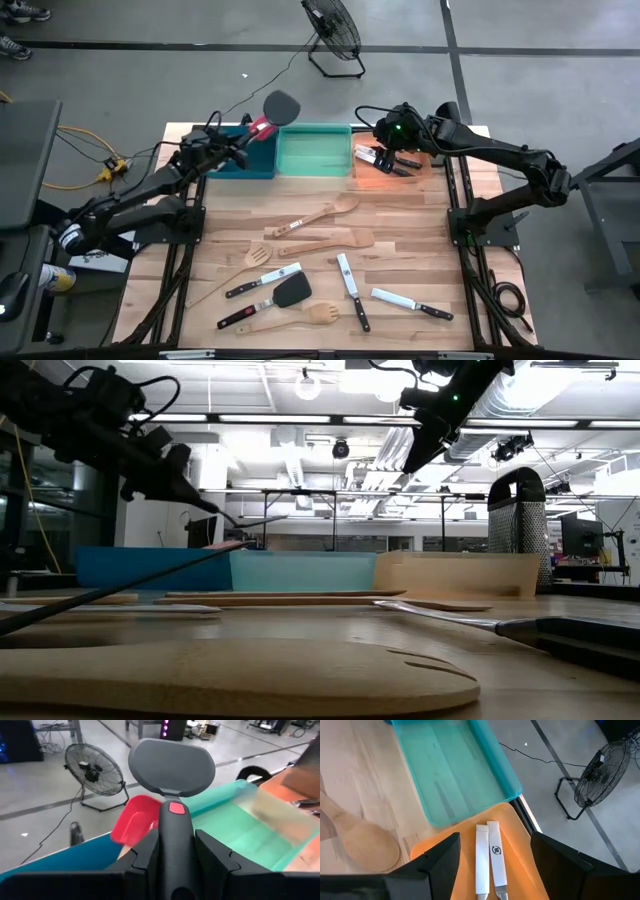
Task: Pick & Place Kitchen Items
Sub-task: Put the black spatula into the blue bin
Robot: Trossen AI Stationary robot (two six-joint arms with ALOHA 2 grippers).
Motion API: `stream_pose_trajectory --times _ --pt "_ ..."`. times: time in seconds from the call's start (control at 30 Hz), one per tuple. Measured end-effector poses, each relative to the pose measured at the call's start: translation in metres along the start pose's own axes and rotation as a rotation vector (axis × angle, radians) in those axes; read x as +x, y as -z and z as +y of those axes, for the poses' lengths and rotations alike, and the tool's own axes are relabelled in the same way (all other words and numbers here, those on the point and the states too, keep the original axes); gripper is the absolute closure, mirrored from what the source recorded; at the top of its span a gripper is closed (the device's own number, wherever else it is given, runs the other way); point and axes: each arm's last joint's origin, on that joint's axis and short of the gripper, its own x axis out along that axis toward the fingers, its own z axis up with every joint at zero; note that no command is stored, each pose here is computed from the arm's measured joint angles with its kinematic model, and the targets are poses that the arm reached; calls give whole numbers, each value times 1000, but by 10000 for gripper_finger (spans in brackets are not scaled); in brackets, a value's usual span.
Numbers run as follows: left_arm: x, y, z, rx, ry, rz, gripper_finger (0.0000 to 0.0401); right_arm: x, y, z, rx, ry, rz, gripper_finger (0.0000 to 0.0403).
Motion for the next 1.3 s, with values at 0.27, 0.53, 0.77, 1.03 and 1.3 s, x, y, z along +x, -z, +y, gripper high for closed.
stream_pose_trajectory --times 0.27,0.53,0.77,1.03,1.3 --pt "-4 12 12 -14 12 34 303 0 0 0 15 1 0 169" --pt "-4 12 14 18 13 34 303 0 0 0 46 4 1 169" --pt "-4 19 17 58 -59 100 303 0 0 0 52 4 1 169" --pt "-6 26 20 93 -121 172 304 0 0 0 52 4 1 169" --pt "-7 32 23 98 -221 223 186 0 0 0 76 2 0 169"
